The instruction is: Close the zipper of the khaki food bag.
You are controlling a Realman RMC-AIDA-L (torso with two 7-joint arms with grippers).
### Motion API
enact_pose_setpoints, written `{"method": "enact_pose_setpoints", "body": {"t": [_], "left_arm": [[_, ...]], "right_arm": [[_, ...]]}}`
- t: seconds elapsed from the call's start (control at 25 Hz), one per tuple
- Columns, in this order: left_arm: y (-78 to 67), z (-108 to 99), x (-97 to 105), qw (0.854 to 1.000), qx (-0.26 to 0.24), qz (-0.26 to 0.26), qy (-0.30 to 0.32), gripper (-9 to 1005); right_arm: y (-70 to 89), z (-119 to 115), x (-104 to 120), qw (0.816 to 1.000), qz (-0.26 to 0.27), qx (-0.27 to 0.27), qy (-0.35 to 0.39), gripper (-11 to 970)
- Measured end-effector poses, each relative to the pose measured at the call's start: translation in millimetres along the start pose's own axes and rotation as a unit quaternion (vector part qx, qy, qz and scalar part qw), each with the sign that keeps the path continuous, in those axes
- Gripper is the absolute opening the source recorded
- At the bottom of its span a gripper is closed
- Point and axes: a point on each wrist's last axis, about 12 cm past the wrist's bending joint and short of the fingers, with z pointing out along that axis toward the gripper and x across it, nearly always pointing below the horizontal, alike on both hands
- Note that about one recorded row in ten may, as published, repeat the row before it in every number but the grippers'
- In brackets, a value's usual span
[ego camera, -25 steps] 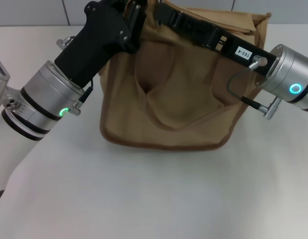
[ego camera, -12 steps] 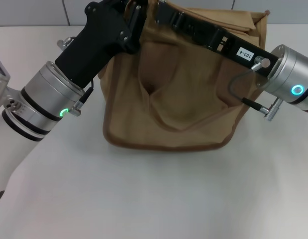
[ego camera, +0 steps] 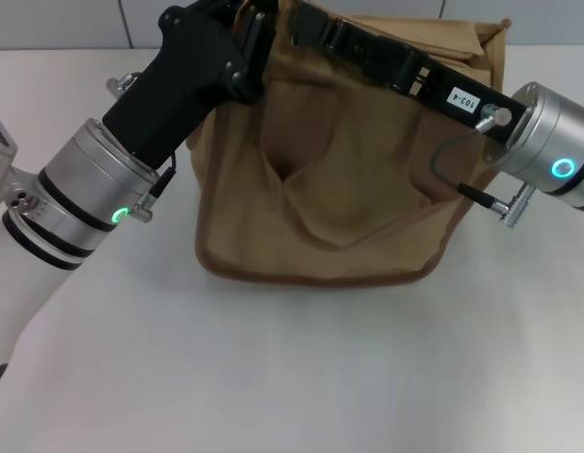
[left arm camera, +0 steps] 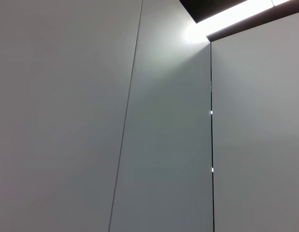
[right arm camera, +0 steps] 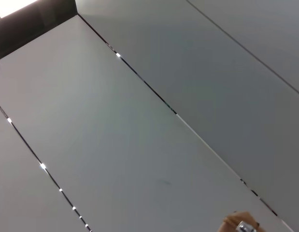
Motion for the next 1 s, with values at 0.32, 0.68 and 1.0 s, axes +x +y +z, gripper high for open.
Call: {"method": "enact_pose_setpoints", "body": {"t": [0.32, 0.68, 1.0], "left_arm": [[0.1, 1.0, 0.0, 1.0, 0.001, 0.0, 0.0, 158], [0.4, 1.6, -0.1, 1.0, 0.001, 0.001, 0.0, 160], [0.2, 0.7, 0.2, 1.0, 0.0, 0.0, 0.001, 162]], "right_arm": [[-0.6, 0.9, 0.1, 1.0, 0.0, 0.002, 0.003, 483], [-0.8, 7.4, -1.4, 1.0, -0.002, -0.003, 0.01, 437], [-1.2, 8.2, -1.5, 1.0, -0.002, -0.002, 0.01, 346]]}}
